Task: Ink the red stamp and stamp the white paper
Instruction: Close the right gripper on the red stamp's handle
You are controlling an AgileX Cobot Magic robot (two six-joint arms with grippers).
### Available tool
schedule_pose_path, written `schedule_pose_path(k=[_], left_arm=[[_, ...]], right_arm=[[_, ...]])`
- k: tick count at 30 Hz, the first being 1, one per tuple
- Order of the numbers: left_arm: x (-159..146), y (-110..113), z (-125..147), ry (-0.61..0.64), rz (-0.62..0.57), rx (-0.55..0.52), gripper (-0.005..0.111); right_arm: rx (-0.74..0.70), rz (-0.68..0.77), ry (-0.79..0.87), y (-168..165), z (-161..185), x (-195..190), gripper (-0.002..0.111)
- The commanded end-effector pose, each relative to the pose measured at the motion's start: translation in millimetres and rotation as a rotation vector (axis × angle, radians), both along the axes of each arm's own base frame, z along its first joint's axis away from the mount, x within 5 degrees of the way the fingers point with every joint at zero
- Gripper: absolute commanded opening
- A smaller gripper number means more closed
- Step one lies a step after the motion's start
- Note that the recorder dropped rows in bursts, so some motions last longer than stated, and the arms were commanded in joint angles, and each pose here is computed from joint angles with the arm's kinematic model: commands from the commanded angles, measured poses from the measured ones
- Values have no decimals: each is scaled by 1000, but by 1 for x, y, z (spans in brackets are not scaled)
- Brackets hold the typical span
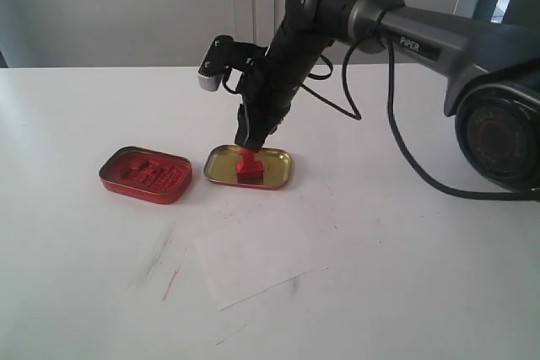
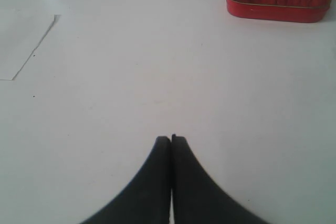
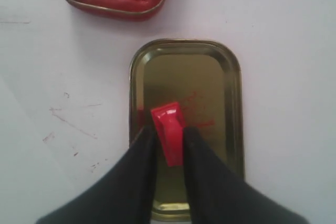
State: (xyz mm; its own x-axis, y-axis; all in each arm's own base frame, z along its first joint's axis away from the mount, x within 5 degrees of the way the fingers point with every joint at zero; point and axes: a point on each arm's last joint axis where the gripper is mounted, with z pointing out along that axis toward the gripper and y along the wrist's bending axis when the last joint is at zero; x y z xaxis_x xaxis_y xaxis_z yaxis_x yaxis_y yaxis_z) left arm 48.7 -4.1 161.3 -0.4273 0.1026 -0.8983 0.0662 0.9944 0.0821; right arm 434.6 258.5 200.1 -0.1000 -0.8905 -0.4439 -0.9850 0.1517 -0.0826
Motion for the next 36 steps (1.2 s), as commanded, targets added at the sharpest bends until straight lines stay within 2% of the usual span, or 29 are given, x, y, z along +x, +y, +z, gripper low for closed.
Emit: schedule_pose_path(k=[1, 4, 7, 24, 36], left_arm=[[-1, 0, -3, 14, 0, -4, 0], [-1, 0, -3, 14, 0, -4, 0], [-1, 0, -3, 14, 0, -4, 0], [-1, 0, -3, 14, 0, -4, 0], [-1, 0, -3, 14, 0, -4, 0]], right_arm=[[-2, 66, -26, 1, -3, 1, 36], [-10, 115, -49, 1, -3, 1, 41], [-15, 157, -76, 2, -4, 1, 41], [-36, 150, -13, 5, -45, 6, 41], [-14, 142, -11, 7, -45, 7, 41]])
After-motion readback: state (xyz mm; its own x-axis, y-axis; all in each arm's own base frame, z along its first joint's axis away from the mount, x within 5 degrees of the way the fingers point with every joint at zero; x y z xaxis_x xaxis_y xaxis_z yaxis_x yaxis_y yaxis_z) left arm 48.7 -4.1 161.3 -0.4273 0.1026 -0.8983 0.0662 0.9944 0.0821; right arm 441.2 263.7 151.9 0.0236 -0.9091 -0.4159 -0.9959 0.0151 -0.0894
